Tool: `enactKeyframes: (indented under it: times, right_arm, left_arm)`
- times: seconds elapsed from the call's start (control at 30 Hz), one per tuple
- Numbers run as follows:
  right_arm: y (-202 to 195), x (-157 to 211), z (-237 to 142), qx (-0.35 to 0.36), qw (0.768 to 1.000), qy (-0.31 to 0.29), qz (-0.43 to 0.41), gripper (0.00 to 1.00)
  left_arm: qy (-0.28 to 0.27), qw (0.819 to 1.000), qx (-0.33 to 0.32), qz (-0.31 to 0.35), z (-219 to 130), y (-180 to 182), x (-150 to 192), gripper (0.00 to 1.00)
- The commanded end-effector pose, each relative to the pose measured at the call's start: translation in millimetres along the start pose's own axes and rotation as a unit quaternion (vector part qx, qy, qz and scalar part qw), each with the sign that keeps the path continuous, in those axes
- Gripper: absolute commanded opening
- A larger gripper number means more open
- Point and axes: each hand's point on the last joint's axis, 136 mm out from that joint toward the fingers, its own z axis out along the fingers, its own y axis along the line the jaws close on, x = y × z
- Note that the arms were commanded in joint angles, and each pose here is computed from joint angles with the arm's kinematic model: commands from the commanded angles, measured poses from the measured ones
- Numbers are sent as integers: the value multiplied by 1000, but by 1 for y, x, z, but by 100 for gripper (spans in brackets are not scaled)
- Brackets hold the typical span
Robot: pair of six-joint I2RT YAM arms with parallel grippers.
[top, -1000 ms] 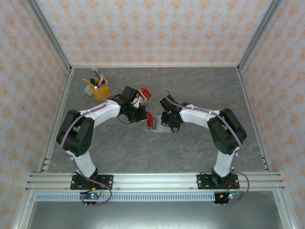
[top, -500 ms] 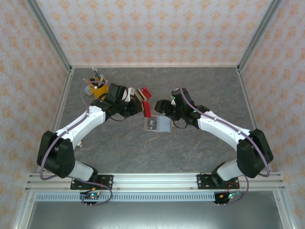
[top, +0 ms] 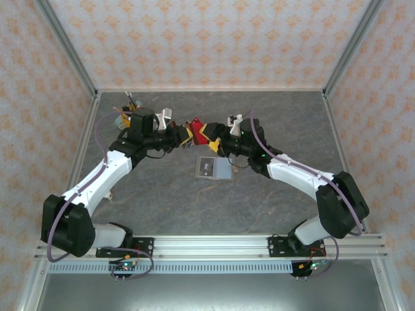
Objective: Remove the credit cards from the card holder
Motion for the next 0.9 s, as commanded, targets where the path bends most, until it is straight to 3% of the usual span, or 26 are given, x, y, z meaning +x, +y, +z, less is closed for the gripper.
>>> enactKeyframes:
  times: [0.0, 0.27, 0.6, 0.73, 0.8, 0.87]
  right_arm:
    - [19, -2, 2, -62, 998, 2, 16, 68]
    - [25, -3, 3, -91, 995, 3, 38, 50]
    - [16, -9, 5, -68, 997, -16, 22, 11]
    - [0, -13, 4, -6, 999, -31, -33, 0]
    - [-13, -18, 2, 53, 995, -37, -78, 0]
    - [-23, -26, -2, 111, 983, -43, -138, 0]
  left_arm:
    - [-10, 999, 41, -10, -9, -17, -4, 0]
    - [-22, 998, 46, -22, -15, -17, -9, 0]
    - [-16, 999, 20, -20, -16, -7, -6, 0]
    - [-37, 994, -99, 7, -31, 28, -6, 29]
    - [-54, 984, -171, 22, -45, 50, -8, 48]
    - [-68, 971, -227, 32, -59, 68, -9, 56]
